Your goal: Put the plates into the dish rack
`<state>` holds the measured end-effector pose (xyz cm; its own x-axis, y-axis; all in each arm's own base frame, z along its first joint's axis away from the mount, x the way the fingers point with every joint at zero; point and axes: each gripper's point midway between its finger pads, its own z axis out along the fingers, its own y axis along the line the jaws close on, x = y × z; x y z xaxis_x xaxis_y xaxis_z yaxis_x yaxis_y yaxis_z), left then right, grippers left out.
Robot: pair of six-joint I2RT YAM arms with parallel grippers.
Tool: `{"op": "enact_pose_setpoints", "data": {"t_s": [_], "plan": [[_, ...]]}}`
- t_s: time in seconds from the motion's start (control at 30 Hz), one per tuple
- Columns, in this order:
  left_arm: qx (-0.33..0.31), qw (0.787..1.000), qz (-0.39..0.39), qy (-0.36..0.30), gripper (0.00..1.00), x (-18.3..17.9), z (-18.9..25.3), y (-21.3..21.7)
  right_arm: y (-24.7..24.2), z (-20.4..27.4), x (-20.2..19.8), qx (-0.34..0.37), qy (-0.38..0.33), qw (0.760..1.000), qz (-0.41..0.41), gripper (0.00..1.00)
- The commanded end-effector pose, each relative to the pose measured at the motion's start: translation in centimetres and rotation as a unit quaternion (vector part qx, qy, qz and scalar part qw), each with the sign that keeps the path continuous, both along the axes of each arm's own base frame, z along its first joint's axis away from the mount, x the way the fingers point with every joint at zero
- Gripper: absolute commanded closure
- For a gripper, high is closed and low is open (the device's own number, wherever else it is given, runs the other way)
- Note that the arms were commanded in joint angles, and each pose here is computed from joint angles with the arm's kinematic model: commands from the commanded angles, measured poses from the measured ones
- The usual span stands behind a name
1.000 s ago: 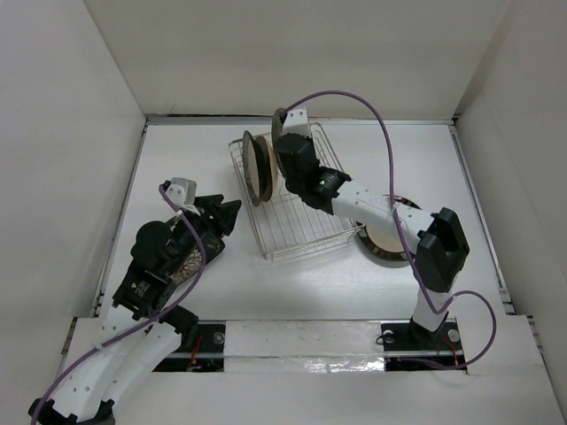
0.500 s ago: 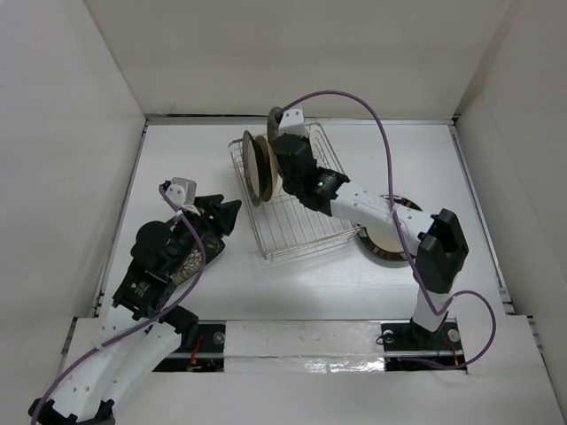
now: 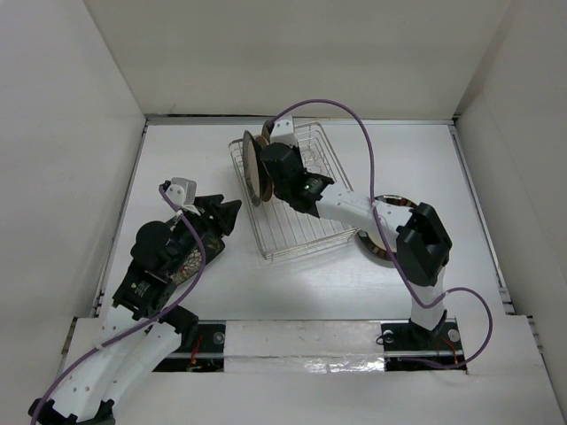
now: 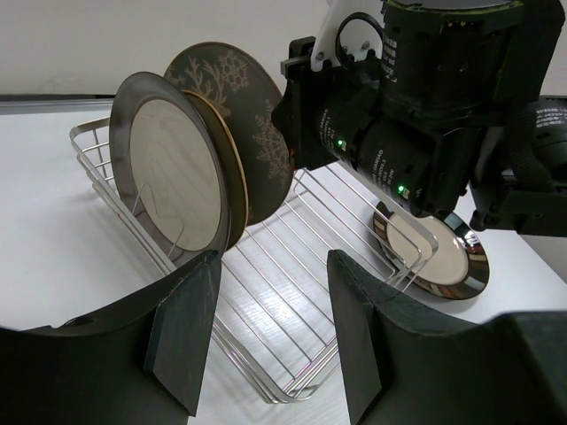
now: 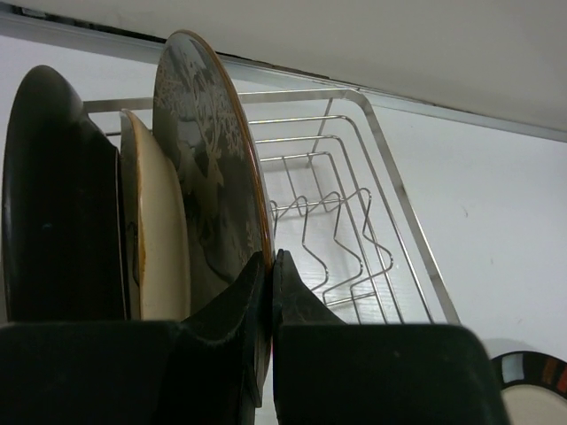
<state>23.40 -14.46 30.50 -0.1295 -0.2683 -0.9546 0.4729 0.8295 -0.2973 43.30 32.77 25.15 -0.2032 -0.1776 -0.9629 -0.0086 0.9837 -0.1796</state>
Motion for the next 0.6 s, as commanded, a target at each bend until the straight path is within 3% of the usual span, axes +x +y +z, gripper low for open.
{"op": "enact_pose_setpoints", "data": {"t_s": [0.0,0.4,0.57], "plan": [[-0.01,1.0,-0.005,-0.019,0.52,0.0,1.1,-0.1,0.8,6.0,0.1,0.096,-0.065,0.993,-0.017,1.0],[-0.01,1.0,-0.007,-0.017,0.52,0.0,0.9,-0.3,2.4,2.3,-0.1,0.12,-0.03,0.992,-0.009,1.0],[-0.009,1.0,-0.008,-0.015,0.52,0.0,0.9,-0.3,2.7,2.4,-0.7,0.132,-0.028,0.991,-0.003,0.83]]}}
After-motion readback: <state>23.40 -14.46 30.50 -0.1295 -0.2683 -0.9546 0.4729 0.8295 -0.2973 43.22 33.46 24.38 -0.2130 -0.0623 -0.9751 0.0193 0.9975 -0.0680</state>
